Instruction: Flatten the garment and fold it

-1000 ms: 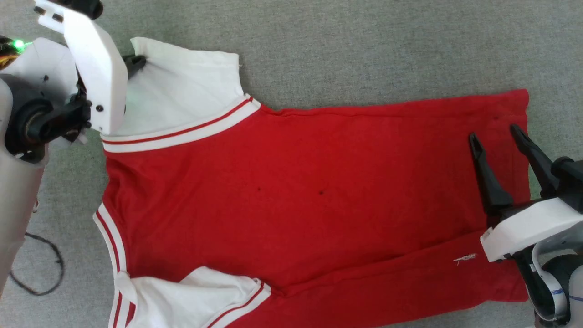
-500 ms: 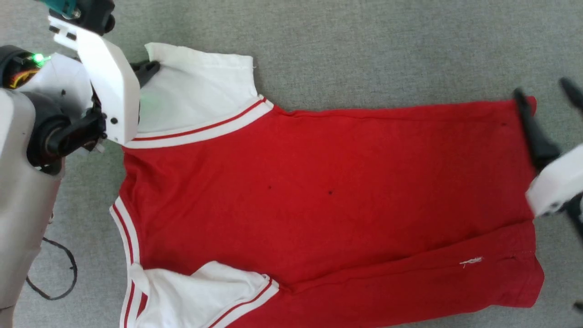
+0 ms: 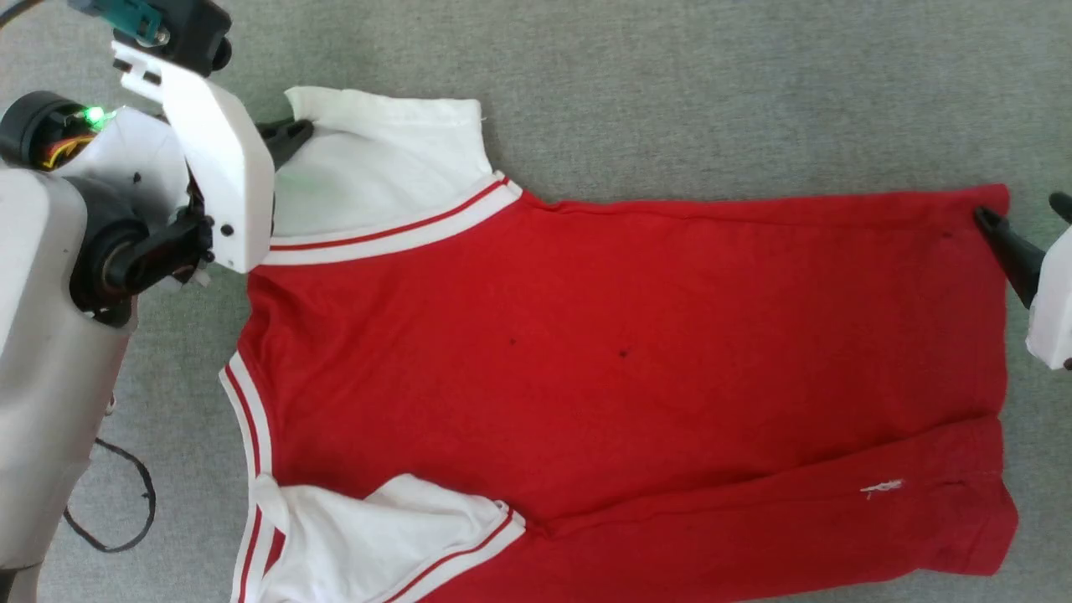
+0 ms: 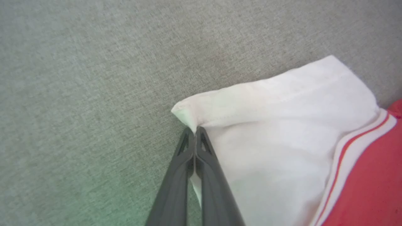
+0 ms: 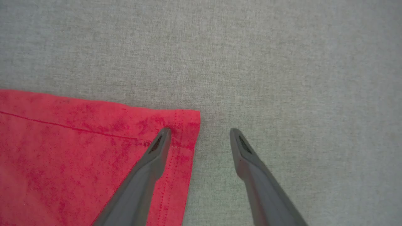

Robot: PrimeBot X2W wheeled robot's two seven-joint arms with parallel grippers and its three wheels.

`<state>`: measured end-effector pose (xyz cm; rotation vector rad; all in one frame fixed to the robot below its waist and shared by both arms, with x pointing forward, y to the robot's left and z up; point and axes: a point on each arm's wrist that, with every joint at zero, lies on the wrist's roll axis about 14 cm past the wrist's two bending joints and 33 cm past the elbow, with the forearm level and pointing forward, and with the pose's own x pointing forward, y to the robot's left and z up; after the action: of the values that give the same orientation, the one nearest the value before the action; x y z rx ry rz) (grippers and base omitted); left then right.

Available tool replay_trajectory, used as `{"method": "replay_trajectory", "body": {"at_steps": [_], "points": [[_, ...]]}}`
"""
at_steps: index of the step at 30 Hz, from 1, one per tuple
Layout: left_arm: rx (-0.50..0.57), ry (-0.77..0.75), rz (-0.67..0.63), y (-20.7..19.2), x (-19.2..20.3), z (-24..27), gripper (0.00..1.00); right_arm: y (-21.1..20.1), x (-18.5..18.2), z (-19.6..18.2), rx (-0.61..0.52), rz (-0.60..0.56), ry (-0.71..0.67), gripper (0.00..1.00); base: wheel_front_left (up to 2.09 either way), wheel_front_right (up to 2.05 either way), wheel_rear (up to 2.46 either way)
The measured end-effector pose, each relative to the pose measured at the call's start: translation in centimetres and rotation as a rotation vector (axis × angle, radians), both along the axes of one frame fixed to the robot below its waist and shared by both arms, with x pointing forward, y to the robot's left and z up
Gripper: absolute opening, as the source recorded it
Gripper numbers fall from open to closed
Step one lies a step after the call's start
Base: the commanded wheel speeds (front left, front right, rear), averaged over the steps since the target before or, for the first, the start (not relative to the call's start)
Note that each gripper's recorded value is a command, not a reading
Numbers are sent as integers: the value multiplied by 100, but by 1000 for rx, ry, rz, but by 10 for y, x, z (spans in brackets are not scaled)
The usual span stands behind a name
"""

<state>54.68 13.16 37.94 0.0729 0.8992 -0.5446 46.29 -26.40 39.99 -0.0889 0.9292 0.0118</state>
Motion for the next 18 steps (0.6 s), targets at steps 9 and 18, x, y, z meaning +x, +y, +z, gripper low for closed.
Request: {"method": "replay_trajectory", "body": {"at_steps": [9, 18], "points": [[-2, 2, -2, 2, 2, -4, 0, 6, -1, -25, 32, -1, 95, 50, 0, 0, 0], [-14, -21, 2, 1, 3, 1, 0, 17, 4, -24, 49, 42, 80, 0, 0, 0, 0]]}}
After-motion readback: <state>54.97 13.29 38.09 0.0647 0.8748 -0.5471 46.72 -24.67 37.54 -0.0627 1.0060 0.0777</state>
